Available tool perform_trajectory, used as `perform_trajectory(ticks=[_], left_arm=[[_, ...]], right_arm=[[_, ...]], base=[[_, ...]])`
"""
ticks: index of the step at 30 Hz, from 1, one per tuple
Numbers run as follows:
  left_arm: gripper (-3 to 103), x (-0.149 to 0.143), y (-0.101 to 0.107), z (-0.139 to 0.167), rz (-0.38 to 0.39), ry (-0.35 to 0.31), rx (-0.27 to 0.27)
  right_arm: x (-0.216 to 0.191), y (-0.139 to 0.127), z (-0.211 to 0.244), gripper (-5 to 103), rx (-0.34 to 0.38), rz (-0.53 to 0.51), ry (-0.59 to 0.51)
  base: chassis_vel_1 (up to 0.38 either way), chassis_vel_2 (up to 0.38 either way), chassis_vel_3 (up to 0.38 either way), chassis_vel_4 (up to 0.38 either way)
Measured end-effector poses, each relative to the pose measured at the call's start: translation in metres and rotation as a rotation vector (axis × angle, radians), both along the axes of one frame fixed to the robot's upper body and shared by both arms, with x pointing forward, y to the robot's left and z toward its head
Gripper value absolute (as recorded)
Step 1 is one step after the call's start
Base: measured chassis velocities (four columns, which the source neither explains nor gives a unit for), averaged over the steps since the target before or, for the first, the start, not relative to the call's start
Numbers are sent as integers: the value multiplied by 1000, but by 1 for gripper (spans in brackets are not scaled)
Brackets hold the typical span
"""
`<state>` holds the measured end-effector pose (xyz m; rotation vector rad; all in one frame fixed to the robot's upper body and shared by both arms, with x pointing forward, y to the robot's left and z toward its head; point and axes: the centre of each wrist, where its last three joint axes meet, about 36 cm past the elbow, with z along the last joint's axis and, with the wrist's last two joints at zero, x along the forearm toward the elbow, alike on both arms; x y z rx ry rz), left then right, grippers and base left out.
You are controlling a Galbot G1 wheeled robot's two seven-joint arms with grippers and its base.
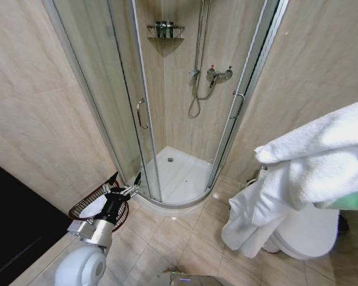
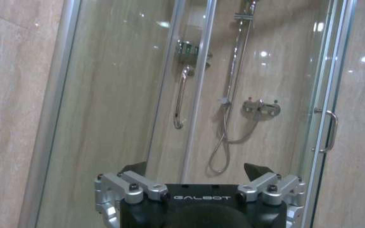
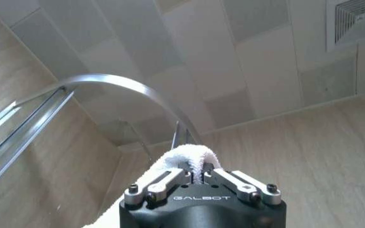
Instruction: Discard the used towel into the hamper.
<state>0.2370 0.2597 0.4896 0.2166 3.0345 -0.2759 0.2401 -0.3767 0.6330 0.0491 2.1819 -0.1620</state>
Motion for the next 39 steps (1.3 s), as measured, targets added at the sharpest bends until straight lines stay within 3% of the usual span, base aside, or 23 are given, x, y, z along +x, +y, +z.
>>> perform_trajectory(ticks=[39], left_arm=[[100, 0, 0, 0, 0, 0, 0]], right_arm=[[-3, -4, 5, 5, -24, -5, -20]], base=[[55, 57, 55, 56]])
